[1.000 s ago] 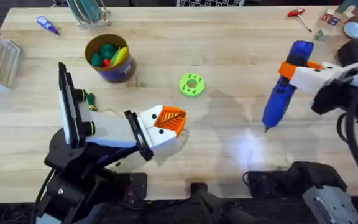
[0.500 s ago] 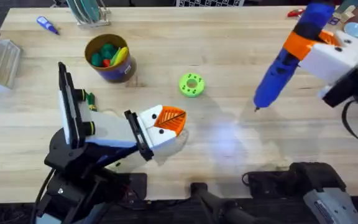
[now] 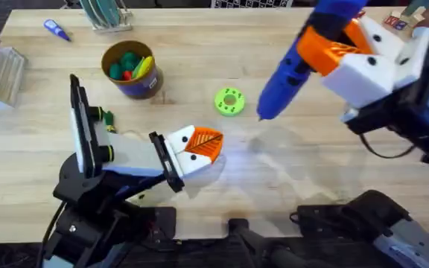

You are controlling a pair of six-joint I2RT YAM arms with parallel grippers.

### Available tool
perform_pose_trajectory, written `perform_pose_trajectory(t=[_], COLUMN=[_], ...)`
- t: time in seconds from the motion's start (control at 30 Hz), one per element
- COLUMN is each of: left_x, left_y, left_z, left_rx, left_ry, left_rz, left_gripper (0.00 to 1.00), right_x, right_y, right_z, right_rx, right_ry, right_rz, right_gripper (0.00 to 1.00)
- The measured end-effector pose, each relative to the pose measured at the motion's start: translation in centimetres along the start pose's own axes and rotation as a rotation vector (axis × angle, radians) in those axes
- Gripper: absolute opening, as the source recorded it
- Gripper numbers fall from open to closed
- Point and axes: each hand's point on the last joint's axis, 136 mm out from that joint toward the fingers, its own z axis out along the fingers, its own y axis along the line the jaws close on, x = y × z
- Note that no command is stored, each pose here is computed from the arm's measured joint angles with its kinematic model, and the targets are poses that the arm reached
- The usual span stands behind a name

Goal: Pick up the gripper from the table and insert it into the empty holder that is missing its gripper. Then pick up a screw, insert it into the mounting hole, and use the screwdriver to tighten it. Finally, clean up the table by picking up the vegetable and placing it into the bucket.

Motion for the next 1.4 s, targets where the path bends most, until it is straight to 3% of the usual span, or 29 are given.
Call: perform_pose_trajectory(t=[0.23,0.7,1.03,1.4], left_x=[0.0,0.0,0.0,0.0], left_y=[0.0,0.0,0.0,0.0], left_z=[0.0,0.0,0.0,0.0], left_rx=[0.000,0.000,0.000,0.000], left_ry=[0.000,0.000,0.000,0.000], left_rz=[0.000,0.000,0.000,0.000], left_gripper=[0.006,0.006,0.006,0.006], right_x=[-1.7,-0.7,0.5,1.6], right_y=[2.7,7.2,9.5,9.8], right_z=[2.9,7.1,7.6,7.7], right_rx=[-0.114,-0.290,-0.360,-0.365], right_ry=[-0.120,-0.215,-0.186,-0.135], right_rz=[0.002,0.039,0.088,0.116], right_gripper=[0.024,0.024,0.024,0.024])
